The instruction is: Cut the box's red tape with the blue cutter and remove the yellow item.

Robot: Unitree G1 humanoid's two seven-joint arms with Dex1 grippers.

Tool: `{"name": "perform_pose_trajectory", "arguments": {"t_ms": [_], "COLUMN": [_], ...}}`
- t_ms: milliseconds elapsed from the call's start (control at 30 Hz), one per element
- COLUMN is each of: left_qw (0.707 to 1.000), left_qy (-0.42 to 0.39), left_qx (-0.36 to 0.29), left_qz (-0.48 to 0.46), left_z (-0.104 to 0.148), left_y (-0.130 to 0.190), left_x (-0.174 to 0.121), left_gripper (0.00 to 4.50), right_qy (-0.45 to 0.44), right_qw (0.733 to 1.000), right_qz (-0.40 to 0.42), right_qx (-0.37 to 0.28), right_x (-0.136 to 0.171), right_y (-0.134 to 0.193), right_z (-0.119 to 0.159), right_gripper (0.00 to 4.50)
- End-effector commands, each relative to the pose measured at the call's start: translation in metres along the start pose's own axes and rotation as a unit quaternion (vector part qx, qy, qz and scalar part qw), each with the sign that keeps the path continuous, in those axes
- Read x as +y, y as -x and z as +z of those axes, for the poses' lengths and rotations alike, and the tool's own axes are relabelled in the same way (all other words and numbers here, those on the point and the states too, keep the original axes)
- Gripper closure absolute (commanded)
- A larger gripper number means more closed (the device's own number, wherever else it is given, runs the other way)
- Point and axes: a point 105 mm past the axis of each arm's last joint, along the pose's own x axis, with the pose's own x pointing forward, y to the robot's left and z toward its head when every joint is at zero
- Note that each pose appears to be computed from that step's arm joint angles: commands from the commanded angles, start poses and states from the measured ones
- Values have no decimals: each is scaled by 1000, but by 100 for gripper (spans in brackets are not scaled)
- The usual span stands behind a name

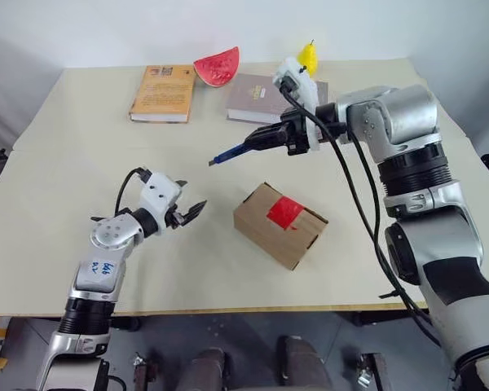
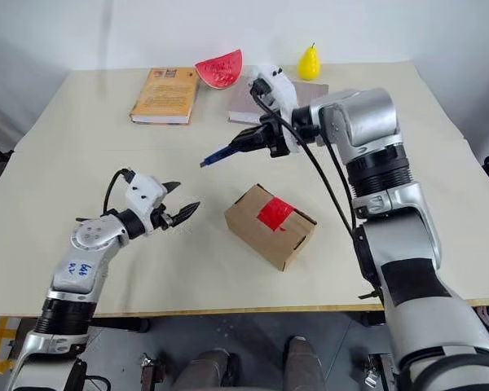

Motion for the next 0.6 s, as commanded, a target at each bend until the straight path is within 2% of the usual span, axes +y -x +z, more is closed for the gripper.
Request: {"name": "perform_pose_trajectory", "arguments": {"t_ms": [33, 233, 367, 467, 600], "left_qw": [1000, 998, 998, 996, 991], "left_qy": [-1, 45, 64, 72, 101], "left_qx": [-19, 22, 10, 27, 1], "left_qz": [6, -26, -20, -37, -90], "left_z": [20, 13, 18, 17, 34], "left_y": [9, 35, 55, 67, 62], "left_x": [12, 12, 10, -2, -31], "left_gripper": [0, 0, 0, 0, 0], "right_qy": [22, 21, 31, 38, 58], "right_qw": [999, 996, 992, 990, 985], "right_qz": [-11, -53, -84, -99, -119], "right_qx": [-38, -66, -86, -96, -113], "right_x": [4, -1, -4, -4, -4], "right_y": [13, 37, 55, 66, 84], "right_z": [21, 23, 18, 14, 9], "right_gripper": [434, 434, 434, 434, 434]}}
